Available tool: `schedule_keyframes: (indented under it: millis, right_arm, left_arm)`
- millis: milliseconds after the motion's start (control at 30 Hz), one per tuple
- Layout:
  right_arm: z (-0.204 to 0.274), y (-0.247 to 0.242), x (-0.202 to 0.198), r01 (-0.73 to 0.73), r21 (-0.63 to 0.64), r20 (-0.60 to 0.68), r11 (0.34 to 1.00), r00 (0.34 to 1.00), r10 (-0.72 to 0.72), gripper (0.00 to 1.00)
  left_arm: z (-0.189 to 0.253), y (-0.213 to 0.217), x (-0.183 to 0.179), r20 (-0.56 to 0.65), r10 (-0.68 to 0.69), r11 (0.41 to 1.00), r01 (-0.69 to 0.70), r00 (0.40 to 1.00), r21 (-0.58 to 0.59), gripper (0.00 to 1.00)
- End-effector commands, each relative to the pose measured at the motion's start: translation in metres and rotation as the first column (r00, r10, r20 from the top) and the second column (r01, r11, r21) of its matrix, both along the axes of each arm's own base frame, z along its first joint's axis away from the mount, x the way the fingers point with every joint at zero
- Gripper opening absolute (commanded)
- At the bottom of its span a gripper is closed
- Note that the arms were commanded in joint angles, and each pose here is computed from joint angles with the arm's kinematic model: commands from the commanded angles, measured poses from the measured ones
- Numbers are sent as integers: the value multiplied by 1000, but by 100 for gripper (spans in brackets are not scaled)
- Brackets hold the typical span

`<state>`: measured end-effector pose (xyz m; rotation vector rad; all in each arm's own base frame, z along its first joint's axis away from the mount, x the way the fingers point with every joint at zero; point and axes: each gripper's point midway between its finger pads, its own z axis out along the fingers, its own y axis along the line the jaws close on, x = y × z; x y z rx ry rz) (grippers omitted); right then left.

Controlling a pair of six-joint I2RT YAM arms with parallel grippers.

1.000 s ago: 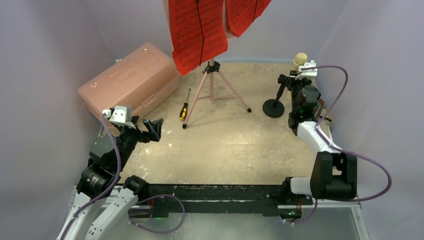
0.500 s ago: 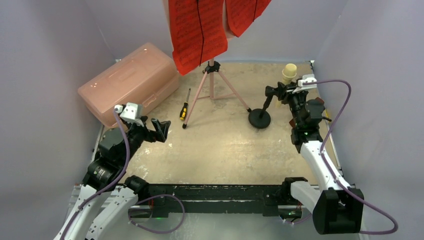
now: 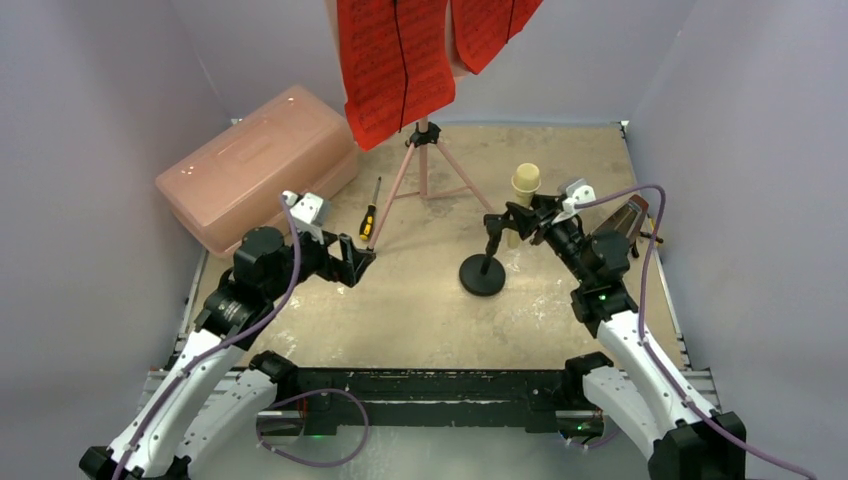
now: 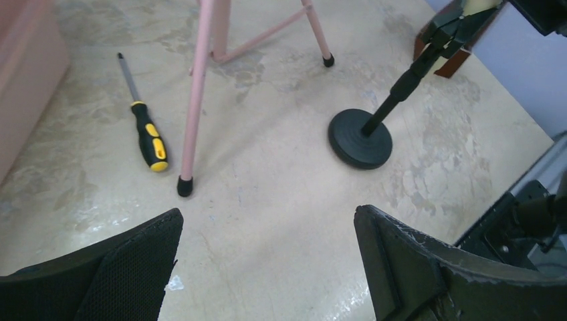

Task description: Pack up the instrument practice props

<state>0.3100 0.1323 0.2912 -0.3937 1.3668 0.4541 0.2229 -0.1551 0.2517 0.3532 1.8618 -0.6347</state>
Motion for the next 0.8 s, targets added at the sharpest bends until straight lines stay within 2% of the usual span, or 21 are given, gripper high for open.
schedule_keyframes:
  millis: [0,267,400,633,767]
  right_arm:
    - [30,31,-27,-186,43,137,982,974,178,15]
    - [23,64,-50,-348,83,170,934,928,331,15]
    - [21,74,-59,-406,114,174,907,907,384,15]
    - [18,80,-67,-435,106,167,894,894,415,16]
    - [17,85,-71,-455,110,164,884,885,435,16]
  left_arm:
    - [15,-23,-2,69,-141,989,144,988,-31,99]
    - [14,-67,0,32,-272,953,274,962,-127,99]
    - [10,-99,1,49,-258,961,262,965,-87,99]
    - [13,-137,9,194,-231,972,236,954,-7,93]
    - [10,-155,6,291,-289,955,294,912,25,92]
